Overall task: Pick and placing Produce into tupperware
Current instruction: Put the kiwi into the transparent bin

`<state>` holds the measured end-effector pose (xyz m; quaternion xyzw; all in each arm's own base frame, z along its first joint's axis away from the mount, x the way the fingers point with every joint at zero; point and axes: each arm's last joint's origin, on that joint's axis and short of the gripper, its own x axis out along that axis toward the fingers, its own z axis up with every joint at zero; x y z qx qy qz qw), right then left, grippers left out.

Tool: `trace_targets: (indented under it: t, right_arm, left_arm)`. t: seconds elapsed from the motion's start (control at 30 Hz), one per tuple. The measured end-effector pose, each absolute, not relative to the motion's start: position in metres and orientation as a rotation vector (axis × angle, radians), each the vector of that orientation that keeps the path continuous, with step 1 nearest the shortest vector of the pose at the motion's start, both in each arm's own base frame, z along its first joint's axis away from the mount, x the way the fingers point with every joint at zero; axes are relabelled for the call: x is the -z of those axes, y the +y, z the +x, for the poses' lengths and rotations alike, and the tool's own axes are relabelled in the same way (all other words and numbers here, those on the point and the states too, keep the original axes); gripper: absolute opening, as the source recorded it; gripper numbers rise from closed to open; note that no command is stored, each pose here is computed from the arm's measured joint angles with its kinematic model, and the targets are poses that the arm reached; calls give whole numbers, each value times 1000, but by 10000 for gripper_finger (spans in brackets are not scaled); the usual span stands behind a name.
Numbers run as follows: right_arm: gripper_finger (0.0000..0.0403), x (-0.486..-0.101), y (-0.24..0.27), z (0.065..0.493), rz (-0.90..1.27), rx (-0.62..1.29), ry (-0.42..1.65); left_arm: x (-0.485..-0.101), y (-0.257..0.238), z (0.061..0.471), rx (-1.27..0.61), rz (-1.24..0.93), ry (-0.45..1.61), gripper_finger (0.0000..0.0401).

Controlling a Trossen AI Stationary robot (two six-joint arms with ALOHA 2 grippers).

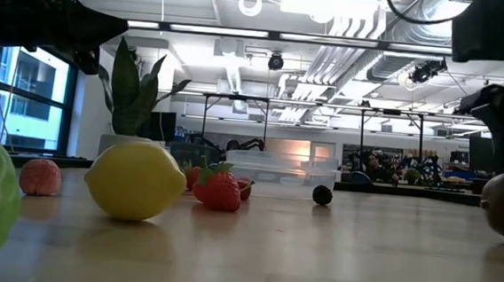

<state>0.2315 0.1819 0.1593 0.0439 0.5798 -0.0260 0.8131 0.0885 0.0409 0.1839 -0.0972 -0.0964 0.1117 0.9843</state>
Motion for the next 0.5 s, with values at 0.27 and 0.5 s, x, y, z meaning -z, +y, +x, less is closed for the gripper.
trace_targets:
  t: [0.27,0.5]
  right_arm:
    - [284,-147,174,232,144,47,1226]
    - [277,-147,172,235,153,56,1223]
  left_arm:
    - [-184,41,89,-225,-196,-194,3]
    - [-184,41,89,-225,-195,-194,3]
